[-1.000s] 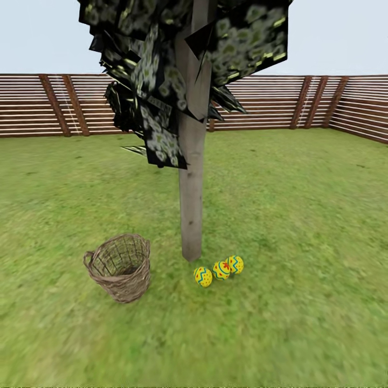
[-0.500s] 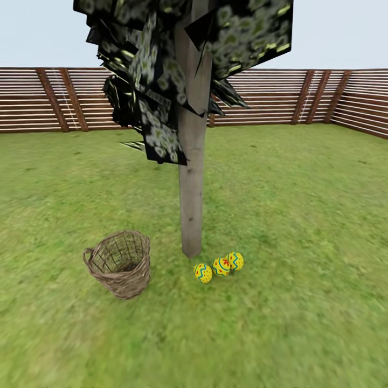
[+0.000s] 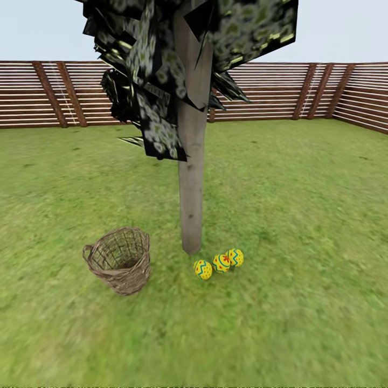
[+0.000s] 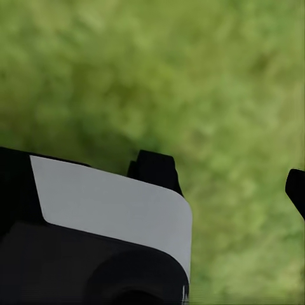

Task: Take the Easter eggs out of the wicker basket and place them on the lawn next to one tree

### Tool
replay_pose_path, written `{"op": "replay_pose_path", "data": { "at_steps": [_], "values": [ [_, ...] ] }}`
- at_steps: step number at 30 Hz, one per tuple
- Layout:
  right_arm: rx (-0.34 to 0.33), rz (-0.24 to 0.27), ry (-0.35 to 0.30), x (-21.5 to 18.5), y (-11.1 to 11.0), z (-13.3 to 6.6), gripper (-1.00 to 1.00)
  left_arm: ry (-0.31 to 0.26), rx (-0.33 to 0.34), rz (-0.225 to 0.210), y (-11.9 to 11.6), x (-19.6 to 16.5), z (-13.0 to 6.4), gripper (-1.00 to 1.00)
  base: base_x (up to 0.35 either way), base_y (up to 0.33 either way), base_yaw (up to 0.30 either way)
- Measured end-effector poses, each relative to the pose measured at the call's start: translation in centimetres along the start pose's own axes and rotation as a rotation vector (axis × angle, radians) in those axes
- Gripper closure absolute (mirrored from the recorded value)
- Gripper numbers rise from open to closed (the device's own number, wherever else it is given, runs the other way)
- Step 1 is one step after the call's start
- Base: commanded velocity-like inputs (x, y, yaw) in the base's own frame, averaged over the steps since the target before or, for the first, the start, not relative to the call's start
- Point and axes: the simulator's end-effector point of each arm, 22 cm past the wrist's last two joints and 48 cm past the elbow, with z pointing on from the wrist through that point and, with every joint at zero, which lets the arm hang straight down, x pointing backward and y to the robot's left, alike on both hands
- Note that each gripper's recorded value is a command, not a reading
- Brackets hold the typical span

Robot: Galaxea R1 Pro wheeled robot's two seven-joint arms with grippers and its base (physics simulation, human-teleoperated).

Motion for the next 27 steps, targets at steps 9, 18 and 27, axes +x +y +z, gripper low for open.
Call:
{"op": "replay_pose_path", "data": {
  "at_steps": [9,18,27],
  "values": [
    [-0.004,0.000,0.014,0.6,0.2,0.2,-1.00,0.012,-0.007,0.004,0.2,0.5,0.2,-1.00,0.000,0.000,0.000],
    [-0.007,0.000,0.027,1.2,0.3,0.3,-1.00,0.024,-0.014,0.008,0.4,1.0,0.5,-1.00,0.000,0.000,0.000],
    [-0.008,-0.001,0.029,1.3,0.3,0.4,-1.00,0.029,-0.017,0.009,0.5,1.2,0.6,-1.00,0.000,0.000,0.000]
  ]
}}
